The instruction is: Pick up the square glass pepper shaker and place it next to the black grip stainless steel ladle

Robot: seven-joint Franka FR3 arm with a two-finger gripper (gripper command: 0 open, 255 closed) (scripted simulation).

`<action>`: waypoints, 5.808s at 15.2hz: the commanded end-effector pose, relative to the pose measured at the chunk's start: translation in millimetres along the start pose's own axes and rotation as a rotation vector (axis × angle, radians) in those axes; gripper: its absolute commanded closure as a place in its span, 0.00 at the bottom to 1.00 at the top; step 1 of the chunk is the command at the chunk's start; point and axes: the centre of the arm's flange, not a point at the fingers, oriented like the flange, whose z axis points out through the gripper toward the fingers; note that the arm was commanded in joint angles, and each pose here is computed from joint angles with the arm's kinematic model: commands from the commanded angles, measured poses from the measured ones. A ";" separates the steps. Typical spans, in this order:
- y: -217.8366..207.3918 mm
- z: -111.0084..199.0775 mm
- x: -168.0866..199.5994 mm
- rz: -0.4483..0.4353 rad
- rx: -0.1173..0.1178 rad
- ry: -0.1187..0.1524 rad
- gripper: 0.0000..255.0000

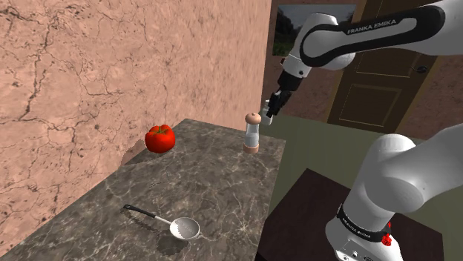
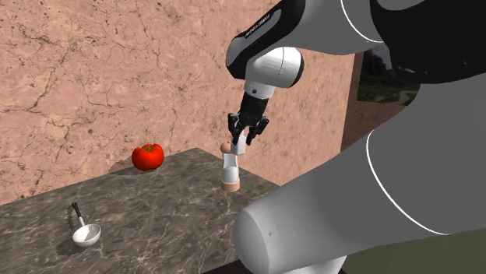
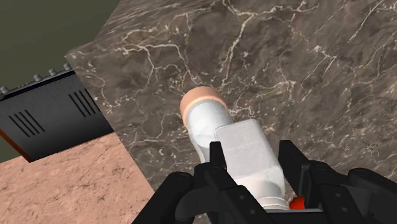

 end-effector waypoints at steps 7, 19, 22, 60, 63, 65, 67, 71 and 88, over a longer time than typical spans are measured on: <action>-84.8 28.8 47.9 0.001 0.000 0.000 1.00; -217.7 73.3 121.6 0.001 0.000 0.000 1.00; -250.9 84.5 140.0 0.001 0.000 0.000 1.00; -409.7 255.1 209.9 0.001 0.000 0.000 1.00; -406.8 270.1 205.8 0.001 0.000 0.000 1.00; -404.9 280.1 203.1 0.001 0.000 0.000 1.00; -402.6 292.0 199.9 0.001 0.000 0.000 1.00; -402.6 292.0 199.9 0.001 0.000 0.000 1.00; -402.6 242.0 199.9 0.001 0.000 0.000 0.00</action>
